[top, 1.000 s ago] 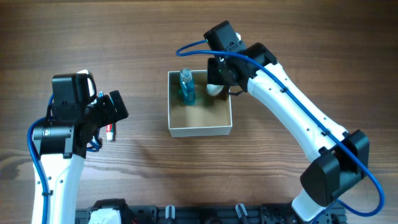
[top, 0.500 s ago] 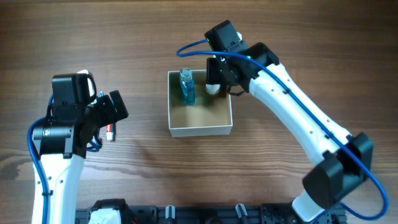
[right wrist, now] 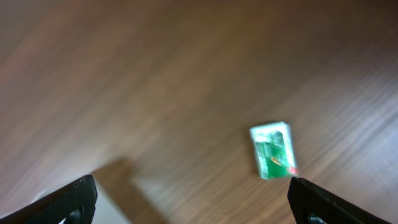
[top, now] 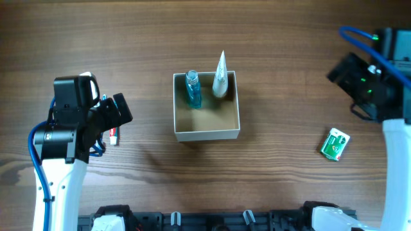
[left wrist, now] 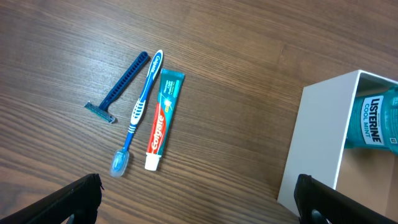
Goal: Pack container
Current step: 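Release the tube upright in the box and reach toward green soap box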
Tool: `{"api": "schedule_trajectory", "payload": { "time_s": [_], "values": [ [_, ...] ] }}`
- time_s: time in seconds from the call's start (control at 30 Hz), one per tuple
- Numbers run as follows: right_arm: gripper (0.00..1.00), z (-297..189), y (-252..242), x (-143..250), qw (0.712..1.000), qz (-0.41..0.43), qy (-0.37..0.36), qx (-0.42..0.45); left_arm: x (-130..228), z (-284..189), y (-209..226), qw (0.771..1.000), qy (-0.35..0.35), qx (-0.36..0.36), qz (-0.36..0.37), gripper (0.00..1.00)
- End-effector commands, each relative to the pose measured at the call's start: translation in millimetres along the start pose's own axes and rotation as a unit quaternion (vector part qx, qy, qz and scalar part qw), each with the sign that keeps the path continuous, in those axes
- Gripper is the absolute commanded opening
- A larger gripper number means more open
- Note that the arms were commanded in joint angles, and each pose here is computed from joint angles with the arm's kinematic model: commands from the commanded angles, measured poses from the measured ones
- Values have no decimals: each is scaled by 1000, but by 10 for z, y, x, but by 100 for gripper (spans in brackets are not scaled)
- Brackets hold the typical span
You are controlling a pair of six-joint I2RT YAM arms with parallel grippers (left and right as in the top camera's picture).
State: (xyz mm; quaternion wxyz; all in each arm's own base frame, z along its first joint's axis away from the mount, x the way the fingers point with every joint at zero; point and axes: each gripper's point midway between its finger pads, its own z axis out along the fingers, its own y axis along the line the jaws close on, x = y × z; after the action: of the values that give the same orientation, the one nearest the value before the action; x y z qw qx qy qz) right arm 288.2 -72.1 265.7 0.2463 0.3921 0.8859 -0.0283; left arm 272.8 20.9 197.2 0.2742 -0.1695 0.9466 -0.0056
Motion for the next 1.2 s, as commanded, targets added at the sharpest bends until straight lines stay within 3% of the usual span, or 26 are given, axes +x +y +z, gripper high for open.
{"api": "schedule_trajectory", "payload": {
  "time_s": [0.0,0.27,0.47,0.87,1.0,1.17],
  "values": [
    [100,529,-349,220,997,27,76,20,-86,-54,36,1000,-14,-9,-12,100],
    [100,1487,-1079,795,982,84,151,77,-86,-54,36,1000,-14,-9,-12,100],
    [100,1889,-1176,1049,987,55,136,66,-84,-54,36,1000,-13,-9,-12,100],
    [94,2279,-1216,1191,991,10,119,52,-84,-54,36,1000,-13,-9,-12,100],
    [84,2350,-1241,1288,988,9,141,58,-84,-54,36,1000,-14,-9,-12,100],
    [53,2378,-1253,1356,986,10,155,60,-84,-54,36,1000,-13,-9,-12,100]
  ]
}}
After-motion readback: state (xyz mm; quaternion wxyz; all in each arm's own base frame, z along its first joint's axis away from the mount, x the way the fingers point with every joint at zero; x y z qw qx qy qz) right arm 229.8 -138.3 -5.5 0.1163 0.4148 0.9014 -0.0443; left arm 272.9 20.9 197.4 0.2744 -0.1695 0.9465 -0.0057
